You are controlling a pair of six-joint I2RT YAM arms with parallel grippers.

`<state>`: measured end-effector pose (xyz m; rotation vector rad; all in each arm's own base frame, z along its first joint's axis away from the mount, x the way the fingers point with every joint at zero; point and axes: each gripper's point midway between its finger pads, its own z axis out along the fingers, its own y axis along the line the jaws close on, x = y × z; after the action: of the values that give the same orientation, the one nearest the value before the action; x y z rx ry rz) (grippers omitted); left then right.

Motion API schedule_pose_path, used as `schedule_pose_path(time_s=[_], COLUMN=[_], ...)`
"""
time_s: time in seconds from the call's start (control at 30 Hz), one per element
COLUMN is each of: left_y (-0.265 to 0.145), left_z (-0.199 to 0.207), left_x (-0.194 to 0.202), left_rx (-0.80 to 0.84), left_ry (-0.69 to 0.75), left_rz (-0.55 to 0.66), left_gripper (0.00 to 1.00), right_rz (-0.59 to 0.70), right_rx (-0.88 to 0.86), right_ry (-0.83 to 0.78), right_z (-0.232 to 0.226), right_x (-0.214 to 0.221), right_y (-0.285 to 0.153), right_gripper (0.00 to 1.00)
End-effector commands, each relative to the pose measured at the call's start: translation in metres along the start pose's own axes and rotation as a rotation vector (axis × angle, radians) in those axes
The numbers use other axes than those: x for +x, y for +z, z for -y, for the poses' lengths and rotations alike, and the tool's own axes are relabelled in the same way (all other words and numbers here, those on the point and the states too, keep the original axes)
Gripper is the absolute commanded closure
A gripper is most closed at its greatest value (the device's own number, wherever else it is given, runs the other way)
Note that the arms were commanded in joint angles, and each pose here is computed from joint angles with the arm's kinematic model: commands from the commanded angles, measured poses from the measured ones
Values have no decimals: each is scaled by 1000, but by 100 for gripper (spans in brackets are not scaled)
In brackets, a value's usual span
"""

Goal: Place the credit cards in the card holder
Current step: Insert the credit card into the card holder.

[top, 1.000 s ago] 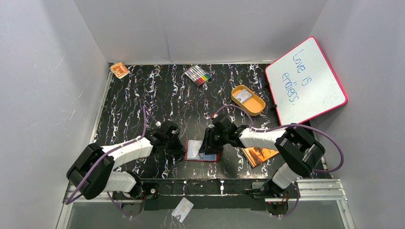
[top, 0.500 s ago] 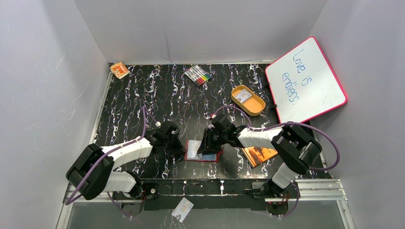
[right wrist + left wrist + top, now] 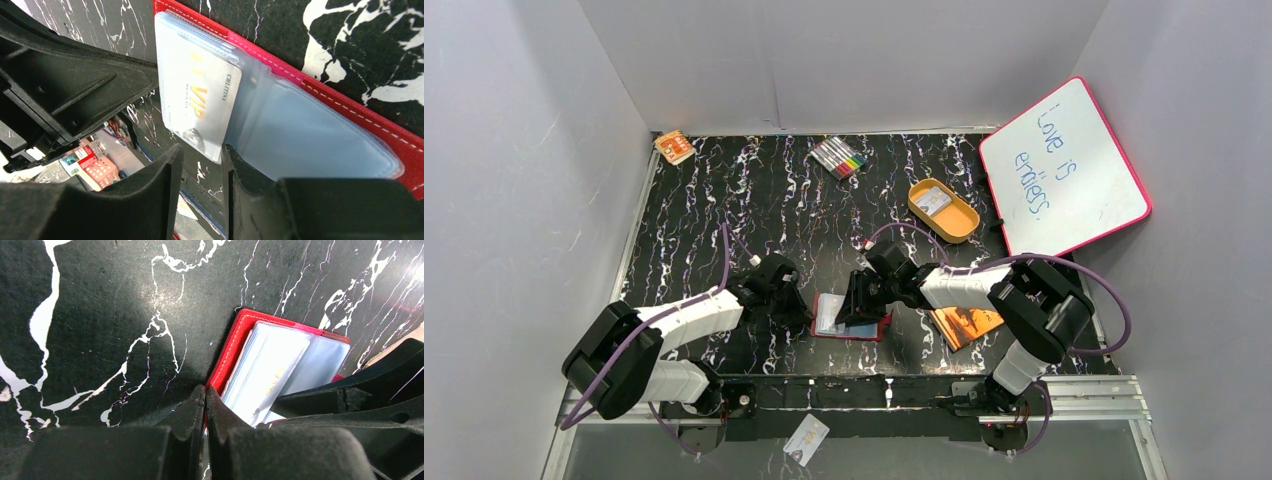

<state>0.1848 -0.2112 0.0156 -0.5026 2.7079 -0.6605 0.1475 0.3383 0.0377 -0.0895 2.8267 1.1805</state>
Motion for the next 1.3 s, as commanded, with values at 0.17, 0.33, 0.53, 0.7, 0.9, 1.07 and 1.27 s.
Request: schedule_pose_path(time_s=[0.17,0.33,0.53,0.7,0.9,1.07,1.27], left_y=[-12,-30,-42,-36,-27,-22,-17], left_z=[-26,-19,-11,1,5,0,-9], left_x=[7,-12,-11,4,11,10,10], left_rx=[-101,-110,-70,13,39,10,-32], left_ry=[27,76,127,168,170,169,155], left_rz=[-7,73,62,-25,-63,-64,-57], left_gripper=[100,91,83,83,86,88,91], right_rz=[127,196,206,158,104,74,31], right_rx=[39,95,108,70,63,96,121], right_ry=[-118,-183,-167,-152,-115,-113,-107], right_z=[-21,-25,-19,-20,-8,3,14], right_x=[-27,-50,-72,-69,-54,-47,-39], right_y=[-27,-46,-45,-33,-23,-21,-16], right_gripper=[46,44,48,55,72,83,93])
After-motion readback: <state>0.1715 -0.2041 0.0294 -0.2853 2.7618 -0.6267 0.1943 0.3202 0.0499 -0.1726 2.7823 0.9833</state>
